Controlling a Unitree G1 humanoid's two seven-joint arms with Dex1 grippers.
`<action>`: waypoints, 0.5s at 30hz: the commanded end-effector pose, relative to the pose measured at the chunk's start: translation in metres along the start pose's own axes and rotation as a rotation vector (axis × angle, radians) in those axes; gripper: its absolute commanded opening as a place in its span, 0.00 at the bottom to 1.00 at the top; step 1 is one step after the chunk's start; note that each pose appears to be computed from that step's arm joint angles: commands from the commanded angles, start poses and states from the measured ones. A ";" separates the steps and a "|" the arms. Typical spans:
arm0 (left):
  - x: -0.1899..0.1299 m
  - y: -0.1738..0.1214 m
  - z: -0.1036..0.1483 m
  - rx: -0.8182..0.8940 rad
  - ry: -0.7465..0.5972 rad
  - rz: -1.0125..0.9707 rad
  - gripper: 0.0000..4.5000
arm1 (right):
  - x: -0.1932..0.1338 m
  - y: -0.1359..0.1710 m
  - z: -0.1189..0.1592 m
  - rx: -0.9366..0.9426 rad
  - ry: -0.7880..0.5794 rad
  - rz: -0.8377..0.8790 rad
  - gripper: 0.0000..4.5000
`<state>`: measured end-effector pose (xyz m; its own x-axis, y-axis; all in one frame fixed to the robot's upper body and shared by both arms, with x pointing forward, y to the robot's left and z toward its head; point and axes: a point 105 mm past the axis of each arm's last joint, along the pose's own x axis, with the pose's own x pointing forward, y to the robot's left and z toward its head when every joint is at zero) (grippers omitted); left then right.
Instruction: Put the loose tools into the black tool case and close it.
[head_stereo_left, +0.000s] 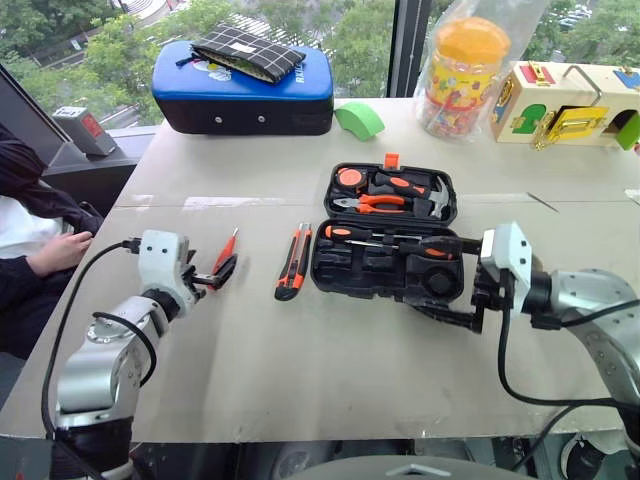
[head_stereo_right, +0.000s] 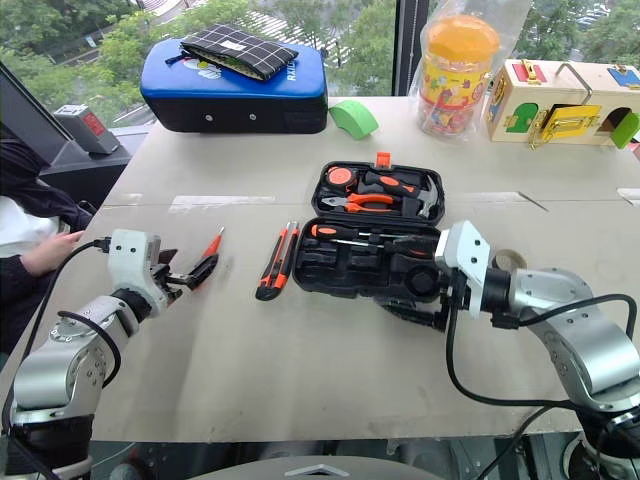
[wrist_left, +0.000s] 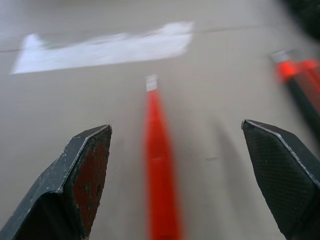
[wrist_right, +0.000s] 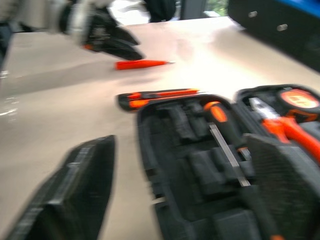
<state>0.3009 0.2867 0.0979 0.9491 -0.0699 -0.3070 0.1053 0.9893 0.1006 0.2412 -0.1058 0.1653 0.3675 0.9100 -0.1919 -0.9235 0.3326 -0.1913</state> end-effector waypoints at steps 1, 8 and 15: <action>0.009 -0.003 -0.015 0.045 0.060 -0.050 0.94 | -0.004 0.004 0.008 -0.046 -0.015 -0.017 0.99; 0.013 -0.016 -0.030 0.024 0.087 -0.188 0.33 | -0.009 0.004 0.004 -0.065 0.007 -0.063 1.00; 0.006 -0.036 0.013 -0.051 -0.113 -0.392 0.09 | -0.014 0.006 0.006 -0.104 0.001 -0.106 1.00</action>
<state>0.3053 0.2648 0.0804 0.8896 -0.3423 -0.3026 0.3532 0.9353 -0.0196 0.2341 -0.1141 0.1570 0.4428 0.8717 -0.2099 -0.8895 0.3976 -0.2251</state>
